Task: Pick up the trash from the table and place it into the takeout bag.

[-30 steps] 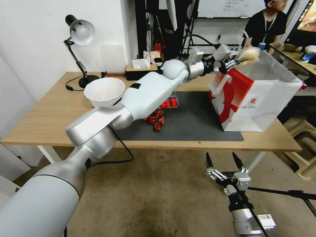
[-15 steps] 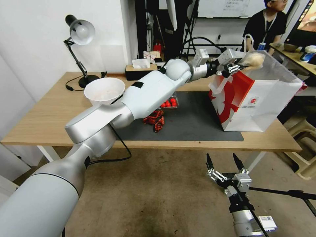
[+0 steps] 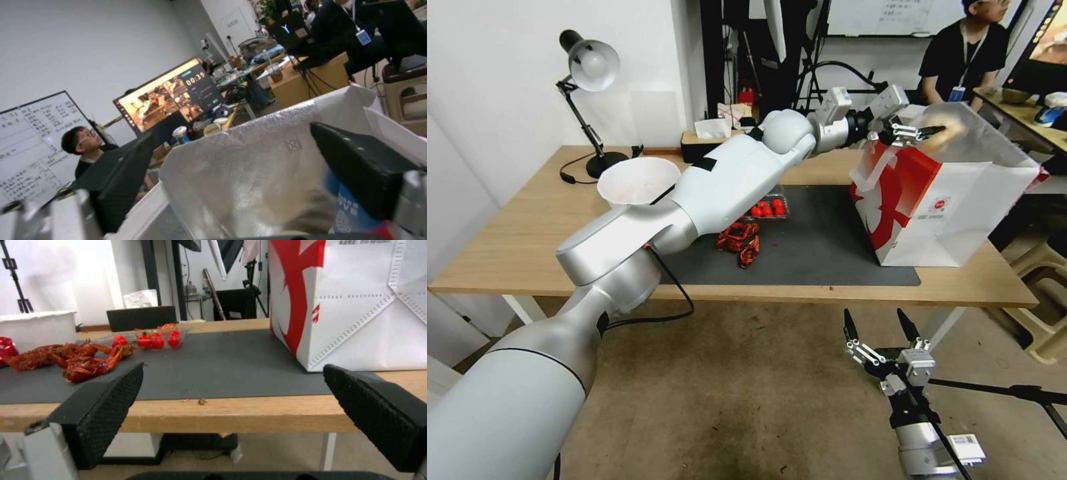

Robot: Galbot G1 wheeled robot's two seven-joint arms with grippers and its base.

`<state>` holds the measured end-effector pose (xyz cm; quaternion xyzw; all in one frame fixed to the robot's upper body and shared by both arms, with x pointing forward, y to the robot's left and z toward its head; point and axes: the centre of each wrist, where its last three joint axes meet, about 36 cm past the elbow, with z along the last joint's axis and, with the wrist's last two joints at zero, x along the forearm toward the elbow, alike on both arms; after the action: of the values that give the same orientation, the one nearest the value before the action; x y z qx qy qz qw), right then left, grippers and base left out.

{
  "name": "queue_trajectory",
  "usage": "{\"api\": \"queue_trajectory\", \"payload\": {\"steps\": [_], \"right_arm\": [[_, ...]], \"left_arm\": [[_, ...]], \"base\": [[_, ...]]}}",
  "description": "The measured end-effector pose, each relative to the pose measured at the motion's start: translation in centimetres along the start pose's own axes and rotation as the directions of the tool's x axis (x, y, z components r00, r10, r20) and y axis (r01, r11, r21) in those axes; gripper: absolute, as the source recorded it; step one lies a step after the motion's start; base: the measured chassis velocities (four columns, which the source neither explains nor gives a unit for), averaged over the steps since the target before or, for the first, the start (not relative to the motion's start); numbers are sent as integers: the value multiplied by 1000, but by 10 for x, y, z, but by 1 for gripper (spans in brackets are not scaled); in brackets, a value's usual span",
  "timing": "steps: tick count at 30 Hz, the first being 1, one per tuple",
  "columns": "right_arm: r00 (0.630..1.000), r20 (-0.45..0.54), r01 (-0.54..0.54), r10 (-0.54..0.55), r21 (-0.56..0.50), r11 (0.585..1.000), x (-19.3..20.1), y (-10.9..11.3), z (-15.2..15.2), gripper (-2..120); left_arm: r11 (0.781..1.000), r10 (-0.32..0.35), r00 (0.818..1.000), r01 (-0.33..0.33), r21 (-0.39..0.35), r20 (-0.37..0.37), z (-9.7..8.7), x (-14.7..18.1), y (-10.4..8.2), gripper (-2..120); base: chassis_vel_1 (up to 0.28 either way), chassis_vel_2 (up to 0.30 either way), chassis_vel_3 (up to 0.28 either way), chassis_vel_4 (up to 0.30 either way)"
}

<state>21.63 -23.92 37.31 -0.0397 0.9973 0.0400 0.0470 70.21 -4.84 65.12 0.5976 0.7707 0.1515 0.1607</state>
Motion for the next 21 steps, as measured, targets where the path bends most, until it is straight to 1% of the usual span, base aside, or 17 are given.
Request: {"api": "queue_trajectory", "payload": {"steps": [1, 2, 3, 9, 10, 12, 13, 14, 15, 16, 17, 19, 20, 21], "right_arm": [[1000, -1, 0, 0, 0, 1000, 0, 0, 0, 100], [1000, -1, 0, 0, 0, 1000, 0, 0, 0, 100], [1000, -2, 0, 0, -1, 1000, 0, 0, 1, 100], [1000, -1, 2, -2, -4, 1000, 0, 1, 1, 100], [1000, -1, 3, -3, -4, 1000, 0, 2, 1, 100], [1000, -1, 4, -4, -4, 1000, -1, 2, 1, 100], [1000, -1, 4, -4, -4, 1000, -1, 2, 1, 100], [1000, -2, 4, -4, -4, 1000, -1, 2, 1, 100], [1000, -2, 5, -5, -4, 1000, -1, 2, 1, 100], [1000, -2, 5, -5, -4, 1000, -1, 2, 1, 100], [1000, -2, 5, -5, -3, 1000, -1, 2, 1, 100], [1000, -3, 7, -7, -2, 1000, -1, 2, 1, 100], [1000, -4, 8, -8, -2, 1000, -1, 2, 1, 100], [1000, -4, 8, -8, -2, 1000, -1, 2, 1, 100]], "left_arm": [[1000, -3, 1000, 3, 0, 0, 0, 0, 0, 95], [1000, -3, 1000, 3, 0, 0, 0, 0, 0, 95], [1000, -7, 1000, 7, 0, 0, 0, 0, 0, 98], [999, -32, 999, 32, 9, 13, -3, 1, 3, 100], [999, -48, 999, 47, 15, 17, -3, 2, 3, 100], [993, -112, 994, 112, 27, 15, -6, 0, 0, 100], [993, -112, 994, 112, 27, 15, -6, 0, 0, 100], [987, -154, 988, 154, 36, 4, -9, -3, -6, 100], [974, -221, 975, 221, 40, -7, -12, -8, -17, 100], [974, -221, 975, 221, 40, -7, -12, -8, -17, 100], [958, -282, 959, 283, 42, -19, -16, -13, -27, 100], [932, -356, 934, 358, 54, -39, -24, -21, -48, 100], [921, -383, 922, 386, 56, -45, -27, -22, -57, 100], [921, -383, 922, 386, 56, -45, -27, -22, -57, 100]], "base": [[0, 0, 0, 0], [0, 0, 0, 0], [0, 0, 0, 0], [0, 0, 0, 0], [0, 0, 0, 0], [0, 0, 0, 0], [0, 0, 0, 0], [0, 0, 0, 0], [0, 0, 0, 0], [0, 0, 0, 0], [0, 0, 0, 0], [0, 0, 0, 0], [0, 0, 0, 0], [0, 0, 0, 0]]}}
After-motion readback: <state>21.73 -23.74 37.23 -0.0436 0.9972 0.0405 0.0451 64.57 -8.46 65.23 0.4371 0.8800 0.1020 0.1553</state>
